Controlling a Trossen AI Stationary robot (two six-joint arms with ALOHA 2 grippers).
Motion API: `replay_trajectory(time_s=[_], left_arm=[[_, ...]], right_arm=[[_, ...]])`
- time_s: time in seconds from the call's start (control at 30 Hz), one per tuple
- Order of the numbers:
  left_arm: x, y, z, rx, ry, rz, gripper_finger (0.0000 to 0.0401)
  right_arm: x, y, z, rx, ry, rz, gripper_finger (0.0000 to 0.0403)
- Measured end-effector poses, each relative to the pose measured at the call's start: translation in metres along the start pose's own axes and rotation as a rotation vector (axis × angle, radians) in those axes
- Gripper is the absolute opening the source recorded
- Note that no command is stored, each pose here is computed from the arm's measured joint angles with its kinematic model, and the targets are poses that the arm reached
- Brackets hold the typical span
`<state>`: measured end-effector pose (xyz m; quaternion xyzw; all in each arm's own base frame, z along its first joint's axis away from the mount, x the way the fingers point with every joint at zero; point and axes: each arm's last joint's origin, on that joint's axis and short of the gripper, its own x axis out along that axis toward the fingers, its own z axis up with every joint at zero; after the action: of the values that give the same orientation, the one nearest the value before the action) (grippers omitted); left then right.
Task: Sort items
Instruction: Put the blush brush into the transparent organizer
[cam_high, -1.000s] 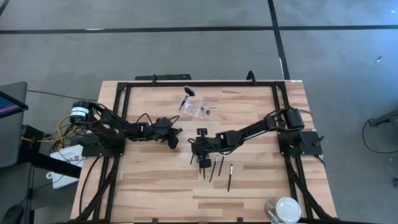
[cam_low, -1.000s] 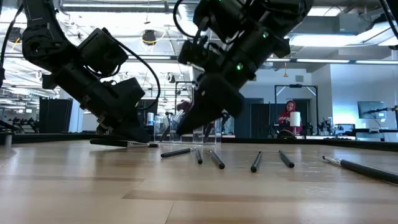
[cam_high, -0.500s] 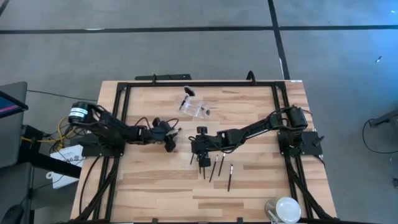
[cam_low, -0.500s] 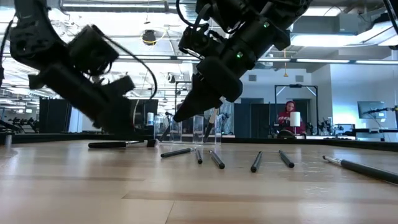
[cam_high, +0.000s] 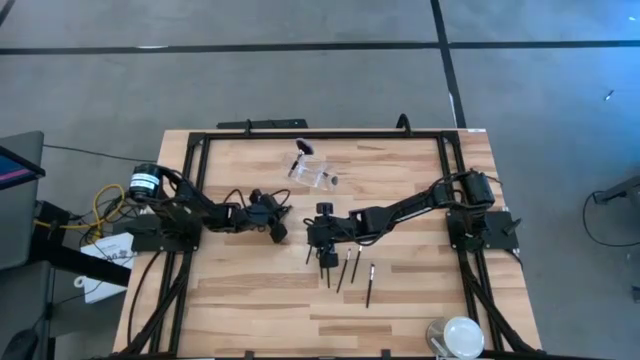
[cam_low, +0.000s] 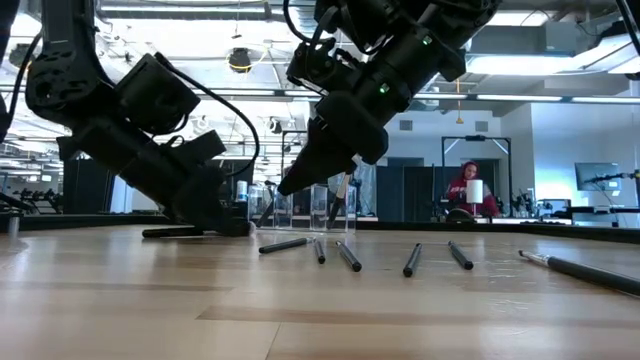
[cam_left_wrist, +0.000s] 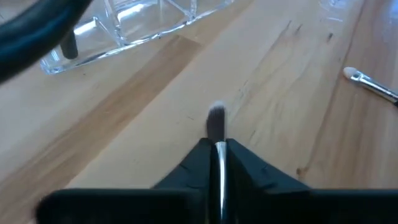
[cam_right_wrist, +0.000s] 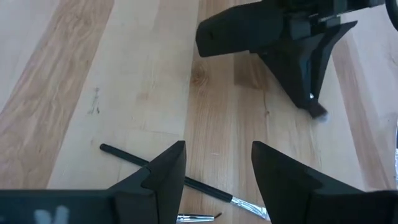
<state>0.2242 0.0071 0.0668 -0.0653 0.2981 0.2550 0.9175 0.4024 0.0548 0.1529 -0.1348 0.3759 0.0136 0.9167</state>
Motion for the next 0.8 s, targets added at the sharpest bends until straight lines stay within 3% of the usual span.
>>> replay_trajectory(time_s=[0.2,0.33,0.47,0.6,0.73,0.8], left_arm=[[-0.011,-0.005,0.013,-0.053,-0.072,-0.087,0.0027],[-0.038,-0.015,0.042,-0.110,-0.239,-0.240,0.0027],[-0.077,-0.015,0.063,-0.100,-0.419,-0.349,0.0027],[-0.111,-0.003,0.077,-0.091,-0.599,-0.400,0.0027],[-0.134,0.009,0.086,-0.068,-0.743,-0.476,0.0027],[-0.141,0.014,0.090,-0.056,-0.792,-0.506,0.0027]], right_arm=[[0.000,-0.001,0.006,0.058,-0.065,-0.010,0.0172],[0.001,-0.007,0.009,0.130,-0.099,-0.022,0.0173],[-0.001,-0.011,0.011,0.101,-0.113,-0.034,0.0166],[-0.040,-0.013,0.028,0.026,-0.151,-0.057,0.0157],[-0.100,-0.014,0.045,-0.026,-0.176,-0.178,0.0149],[-0.119,-0.014,0.046,-0.025,-0.279,-0.190,0.0144]])
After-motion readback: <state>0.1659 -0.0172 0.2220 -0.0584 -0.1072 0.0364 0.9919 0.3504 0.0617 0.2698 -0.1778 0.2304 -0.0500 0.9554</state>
